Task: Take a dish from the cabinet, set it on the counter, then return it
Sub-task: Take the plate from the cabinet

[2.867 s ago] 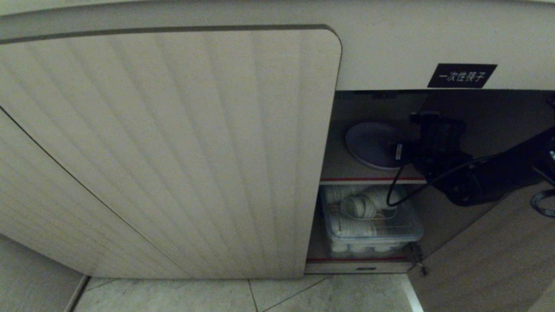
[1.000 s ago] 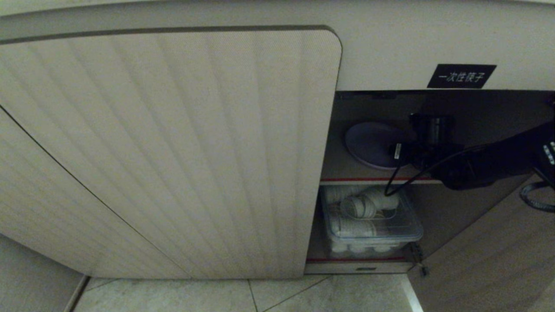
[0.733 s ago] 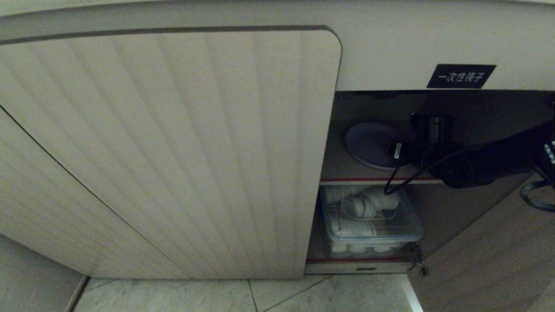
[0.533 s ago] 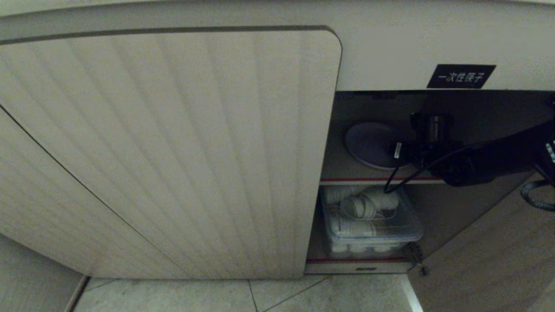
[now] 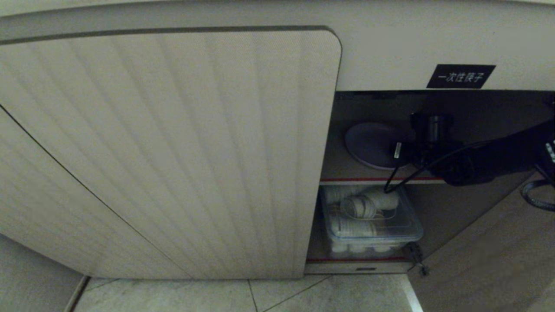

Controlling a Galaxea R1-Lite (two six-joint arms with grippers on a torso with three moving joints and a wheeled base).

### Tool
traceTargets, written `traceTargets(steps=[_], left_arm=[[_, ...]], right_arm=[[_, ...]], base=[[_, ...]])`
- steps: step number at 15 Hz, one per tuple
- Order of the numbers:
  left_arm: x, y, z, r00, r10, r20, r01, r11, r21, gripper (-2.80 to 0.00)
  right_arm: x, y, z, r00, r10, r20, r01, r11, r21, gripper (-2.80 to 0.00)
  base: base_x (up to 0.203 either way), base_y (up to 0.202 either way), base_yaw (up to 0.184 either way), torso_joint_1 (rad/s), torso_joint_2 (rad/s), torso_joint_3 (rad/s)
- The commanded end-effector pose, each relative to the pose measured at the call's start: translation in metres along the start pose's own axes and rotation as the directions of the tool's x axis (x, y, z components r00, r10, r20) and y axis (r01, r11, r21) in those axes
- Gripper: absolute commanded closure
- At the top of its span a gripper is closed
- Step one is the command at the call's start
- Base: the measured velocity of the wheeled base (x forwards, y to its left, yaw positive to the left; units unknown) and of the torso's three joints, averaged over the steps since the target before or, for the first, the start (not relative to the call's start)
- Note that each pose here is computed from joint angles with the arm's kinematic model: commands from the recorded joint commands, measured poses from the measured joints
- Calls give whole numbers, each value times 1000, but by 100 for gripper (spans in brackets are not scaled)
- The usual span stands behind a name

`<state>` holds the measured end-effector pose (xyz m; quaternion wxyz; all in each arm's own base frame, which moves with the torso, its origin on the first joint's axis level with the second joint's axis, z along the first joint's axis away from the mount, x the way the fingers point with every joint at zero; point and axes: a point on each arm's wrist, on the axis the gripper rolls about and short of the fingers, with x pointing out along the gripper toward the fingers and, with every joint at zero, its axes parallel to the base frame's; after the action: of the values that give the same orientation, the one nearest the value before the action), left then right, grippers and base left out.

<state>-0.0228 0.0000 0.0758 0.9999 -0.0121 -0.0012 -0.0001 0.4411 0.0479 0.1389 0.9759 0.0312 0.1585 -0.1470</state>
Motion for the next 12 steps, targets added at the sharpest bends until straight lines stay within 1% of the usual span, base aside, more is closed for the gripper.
traceTargets(steps=[1, 10, 12], left_arm=[[0, 0, 0, 1000, 0, 1, 0, 1000, 0, 0], [0, 0, 0, 1000, 0, 1, 0, 1000, 0, 0], [0, 0, 0, 1000, 0, 2, 0, 1000, 0, 0]], right_arm=[[3, 1, -4, 1000, -3, -7, 3, 1000, -1, -280], [4, 2, -7, 1000, 0, -17, 0, 1000, 18, -280], [3, 3, -9, 1000, -1, -30, 1, 1000, 16, -280]], base=[[0, 0, 0, 0, 0, 0], [0, 0, 0, 0, 0, 0], [0, 0, 0, 0, 0, 0]])
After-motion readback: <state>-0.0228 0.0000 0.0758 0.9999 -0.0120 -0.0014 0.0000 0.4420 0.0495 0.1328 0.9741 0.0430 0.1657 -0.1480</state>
